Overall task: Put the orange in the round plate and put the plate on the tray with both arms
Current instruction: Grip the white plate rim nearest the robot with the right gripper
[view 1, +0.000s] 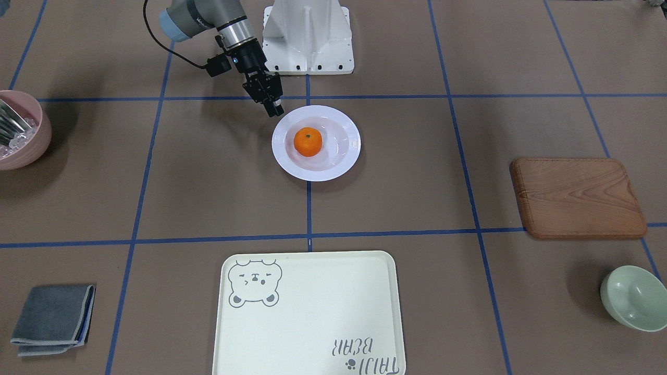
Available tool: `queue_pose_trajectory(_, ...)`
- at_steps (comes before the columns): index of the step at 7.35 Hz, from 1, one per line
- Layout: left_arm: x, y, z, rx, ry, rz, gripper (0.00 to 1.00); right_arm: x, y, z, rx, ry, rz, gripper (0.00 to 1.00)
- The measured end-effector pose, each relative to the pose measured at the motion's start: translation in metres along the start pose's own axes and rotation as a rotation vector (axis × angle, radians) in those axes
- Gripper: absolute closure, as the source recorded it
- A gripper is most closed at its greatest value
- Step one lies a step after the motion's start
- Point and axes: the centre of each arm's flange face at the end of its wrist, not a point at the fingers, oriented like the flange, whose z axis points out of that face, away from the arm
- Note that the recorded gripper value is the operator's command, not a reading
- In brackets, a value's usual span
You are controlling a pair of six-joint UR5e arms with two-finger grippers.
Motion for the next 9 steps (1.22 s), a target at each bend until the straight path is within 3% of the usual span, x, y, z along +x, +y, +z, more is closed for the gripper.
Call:
queue_pose_trajectory(7,-0.001,0.002,0.002,-0.003,0.001,-0.003,0.01,-0.012,0.003,0.023,0.021,0.003,0.000,0.59)
queue_pose_trajectory(8,-0.002,0.002,0.002,-0.004,0.001,-0.004,0.01,-0.015,0.004,0.029,0.025,0.003,0.001,0.61)
queue_pose_trajectory(9,-0.002,0.002,0.003,-0.004,0.001,-0.005,0.01,-0.019,0.006,0.035,0.027,0.003,0.002,0.73)
